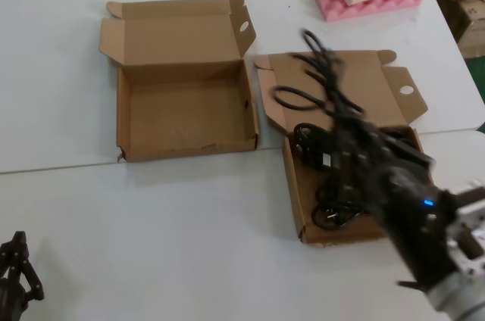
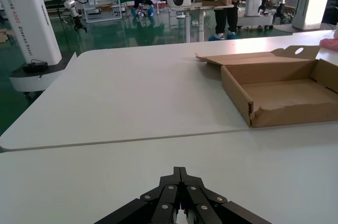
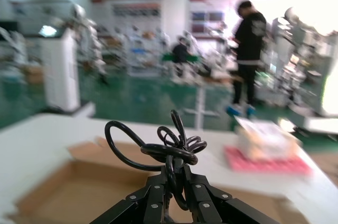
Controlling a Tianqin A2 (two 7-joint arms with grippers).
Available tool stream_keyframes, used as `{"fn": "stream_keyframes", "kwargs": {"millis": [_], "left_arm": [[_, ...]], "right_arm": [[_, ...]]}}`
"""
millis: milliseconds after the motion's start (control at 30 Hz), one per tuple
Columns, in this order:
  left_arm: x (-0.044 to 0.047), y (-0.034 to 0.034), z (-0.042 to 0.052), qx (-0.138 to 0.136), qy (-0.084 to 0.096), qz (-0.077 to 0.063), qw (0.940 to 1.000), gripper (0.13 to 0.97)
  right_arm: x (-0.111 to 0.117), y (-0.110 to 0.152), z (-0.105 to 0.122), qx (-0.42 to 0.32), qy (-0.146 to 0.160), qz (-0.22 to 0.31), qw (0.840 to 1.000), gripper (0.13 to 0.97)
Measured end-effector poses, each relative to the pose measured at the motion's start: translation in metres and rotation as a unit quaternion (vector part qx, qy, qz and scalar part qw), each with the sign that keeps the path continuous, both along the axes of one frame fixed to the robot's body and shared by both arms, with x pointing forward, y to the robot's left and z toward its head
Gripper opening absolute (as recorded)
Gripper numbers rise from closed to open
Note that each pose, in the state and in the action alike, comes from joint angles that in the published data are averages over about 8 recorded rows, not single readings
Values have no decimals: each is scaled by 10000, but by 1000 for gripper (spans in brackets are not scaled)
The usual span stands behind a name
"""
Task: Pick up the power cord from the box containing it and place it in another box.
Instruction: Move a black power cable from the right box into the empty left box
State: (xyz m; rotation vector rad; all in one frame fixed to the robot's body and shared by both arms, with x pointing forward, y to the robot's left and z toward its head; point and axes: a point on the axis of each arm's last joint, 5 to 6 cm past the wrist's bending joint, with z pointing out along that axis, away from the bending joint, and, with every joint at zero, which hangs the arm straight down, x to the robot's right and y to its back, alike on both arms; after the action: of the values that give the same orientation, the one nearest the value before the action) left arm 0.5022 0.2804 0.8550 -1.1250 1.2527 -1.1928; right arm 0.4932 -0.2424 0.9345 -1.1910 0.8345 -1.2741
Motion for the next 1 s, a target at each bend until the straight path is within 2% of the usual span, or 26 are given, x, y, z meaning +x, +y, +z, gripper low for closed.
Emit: {"fn": "stream_keyframes", "kwargs": {"millis": [167, 367, 500, 700, 833, 1000], "left_arm": [[0, 0, 0, 0, 0, 0, 10000, 163], [0, 0, 0, 0, 0, 0, 10000, 163], [0, 0, 0, 0, 0, 0, 10000, 163], [0, 0, 0, 0, 0, 0, 10000, 163], [0, 0, 0, 0, 0, 0, 10000, 163], [0, 0, 0, 0, 0, 0, 10000, 163]], "right_arm": [[253, 226, 113, -279, -348, 504, 9977, 198], [849, 548, 142, -978, -519, 930, 9895, 197], [1223, 724, 145, -1473, -512, 1008, 9826, 197], [1680, 859, 25, -2235, -268, 771, 9713, 197], [1916, 910, -102, -3082, -283, 534, 9494, 196], [2145, 911, -205, -4202, -652, 164, 9049, 196]]}}
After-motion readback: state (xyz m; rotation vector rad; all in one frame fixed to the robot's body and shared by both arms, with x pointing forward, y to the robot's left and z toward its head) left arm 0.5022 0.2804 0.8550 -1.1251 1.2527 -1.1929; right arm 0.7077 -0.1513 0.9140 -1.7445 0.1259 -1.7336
